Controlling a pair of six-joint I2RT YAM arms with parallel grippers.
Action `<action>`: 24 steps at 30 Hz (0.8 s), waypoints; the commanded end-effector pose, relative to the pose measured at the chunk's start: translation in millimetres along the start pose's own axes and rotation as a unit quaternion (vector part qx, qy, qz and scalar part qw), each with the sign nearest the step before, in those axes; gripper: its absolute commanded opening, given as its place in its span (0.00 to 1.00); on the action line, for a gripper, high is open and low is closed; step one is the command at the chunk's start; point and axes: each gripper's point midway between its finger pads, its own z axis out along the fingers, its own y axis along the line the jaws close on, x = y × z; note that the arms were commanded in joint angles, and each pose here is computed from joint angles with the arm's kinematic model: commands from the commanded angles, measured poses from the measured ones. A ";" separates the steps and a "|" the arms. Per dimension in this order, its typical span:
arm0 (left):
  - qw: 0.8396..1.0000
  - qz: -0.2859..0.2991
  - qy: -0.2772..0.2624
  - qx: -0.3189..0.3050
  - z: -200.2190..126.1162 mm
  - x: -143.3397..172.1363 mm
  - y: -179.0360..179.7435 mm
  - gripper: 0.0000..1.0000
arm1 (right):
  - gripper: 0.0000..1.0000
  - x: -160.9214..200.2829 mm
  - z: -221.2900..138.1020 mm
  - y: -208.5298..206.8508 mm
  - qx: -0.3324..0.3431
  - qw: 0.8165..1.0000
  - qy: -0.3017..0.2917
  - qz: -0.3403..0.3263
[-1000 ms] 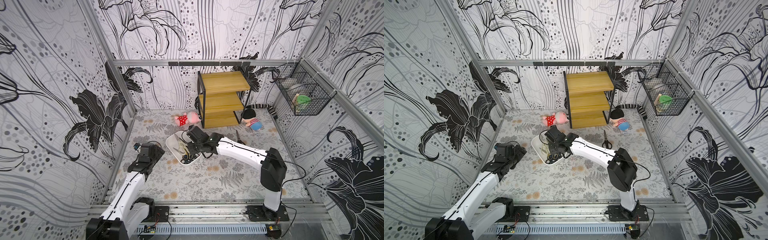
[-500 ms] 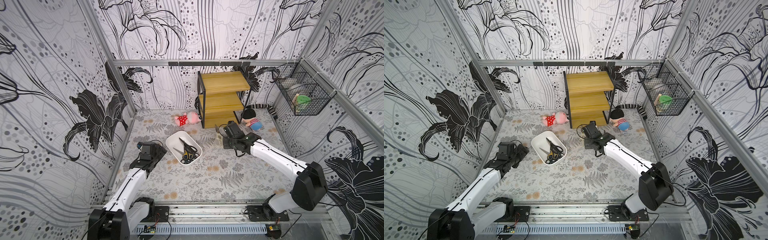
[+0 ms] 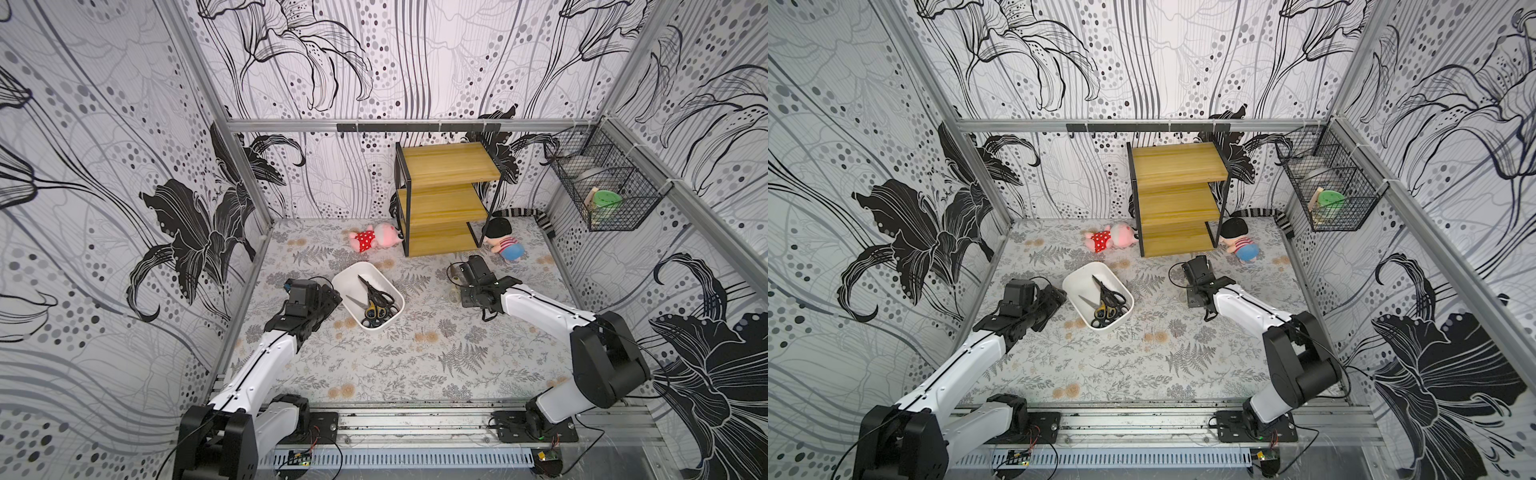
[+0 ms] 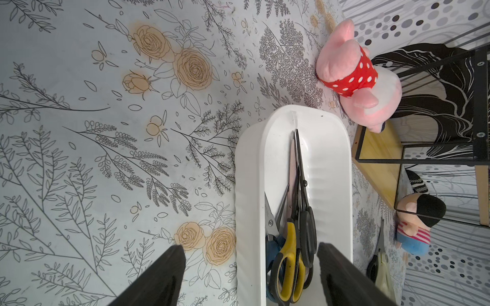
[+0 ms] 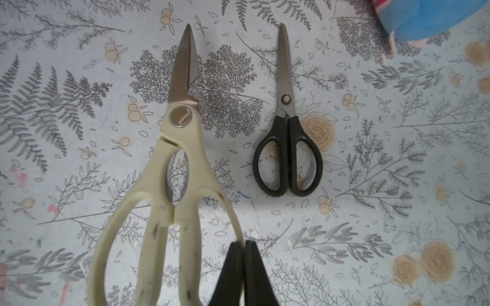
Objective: Take the scissors out of the storage box
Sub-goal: Place the scissors at the center of the board.
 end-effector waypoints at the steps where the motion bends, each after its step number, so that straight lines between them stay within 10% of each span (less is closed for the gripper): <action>1: 0.999 0.003 -0.022 0.025 -8.8 -11.1 -15.9 0.83 | 0.00 -20.1 7.5 -0.5 0.019 0.999 -0.027 0.014; 24: 0.999 0.000 -0.032 0.020 -17.0 -12.2 -11.3 0.83 | 0.08 12.2 56.0 10.4 0.029 0.999 0.038 -0.010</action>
